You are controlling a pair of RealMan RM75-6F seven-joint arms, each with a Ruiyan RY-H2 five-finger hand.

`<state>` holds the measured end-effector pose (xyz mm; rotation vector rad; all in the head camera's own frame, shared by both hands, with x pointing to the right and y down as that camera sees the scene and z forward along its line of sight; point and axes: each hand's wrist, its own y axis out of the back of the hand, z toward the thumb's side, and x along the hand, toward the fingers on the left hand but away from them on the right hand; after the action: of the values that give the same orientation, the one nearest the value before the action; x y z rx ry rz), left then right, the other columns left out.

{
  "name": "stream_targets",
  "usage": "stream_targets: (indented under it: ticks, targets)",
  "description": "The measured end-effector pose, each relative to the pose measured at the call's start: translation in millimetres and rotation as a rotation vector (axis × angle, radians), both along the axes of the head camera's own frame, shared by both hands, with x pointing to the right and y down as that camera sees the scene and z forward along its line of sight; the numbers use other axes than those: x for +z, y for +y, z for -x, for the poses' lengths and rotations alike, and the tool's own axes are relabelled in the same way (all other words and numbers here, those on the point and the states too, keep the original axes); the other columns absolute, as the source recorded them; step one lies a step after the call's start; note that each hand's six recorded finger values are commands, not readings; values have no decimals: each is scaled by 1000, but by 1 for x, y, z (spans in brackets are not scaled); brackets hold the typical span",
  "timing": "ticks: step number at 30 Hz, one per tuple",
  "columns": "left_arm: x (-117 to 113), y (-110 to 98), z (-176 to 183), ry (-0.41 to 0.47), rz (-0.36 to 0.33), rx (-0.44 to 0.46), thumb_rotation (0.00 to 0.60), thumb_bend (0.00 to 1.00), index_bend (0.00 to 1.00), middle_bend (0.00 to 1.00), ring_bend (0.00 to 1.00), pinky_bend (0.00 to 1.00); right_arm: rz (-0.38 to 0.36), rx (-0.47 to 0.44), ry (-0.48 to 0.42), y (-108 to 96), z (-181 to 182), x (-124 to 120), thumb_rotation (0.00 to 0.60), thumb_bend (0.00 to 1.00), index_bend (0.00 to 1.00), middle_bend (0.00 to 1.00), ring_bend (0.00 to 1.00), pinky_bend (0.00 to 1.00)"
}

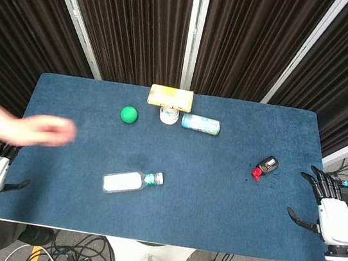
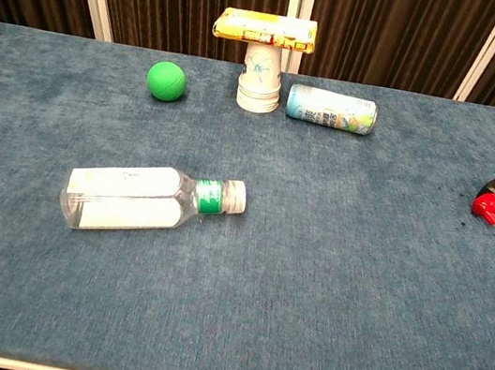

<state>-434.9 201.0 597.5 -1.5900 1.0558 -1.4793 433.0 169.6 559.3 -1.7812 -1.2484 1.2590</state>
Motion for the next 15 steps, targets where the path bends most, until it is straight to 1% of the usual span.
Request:
stream_targets:
  ticks: [8,12,15]
  targets:
    - [2,-1,-2,-13,18,9,600,65,177,165,71,119,-6,-4,1,-3,0,-1,600,143,141,26,0,0]
    - [3,-5,-1,-42,26,25,600,64,177,165,71,117,-6,-2,-1,-4,-1,0,600,143,140,26,0,0]
    - [6,-11,-5,-62,50,52,600,64,177,165,70,117,-12,-6,7,-9,-4,-2,600,144,141,25,0,0]
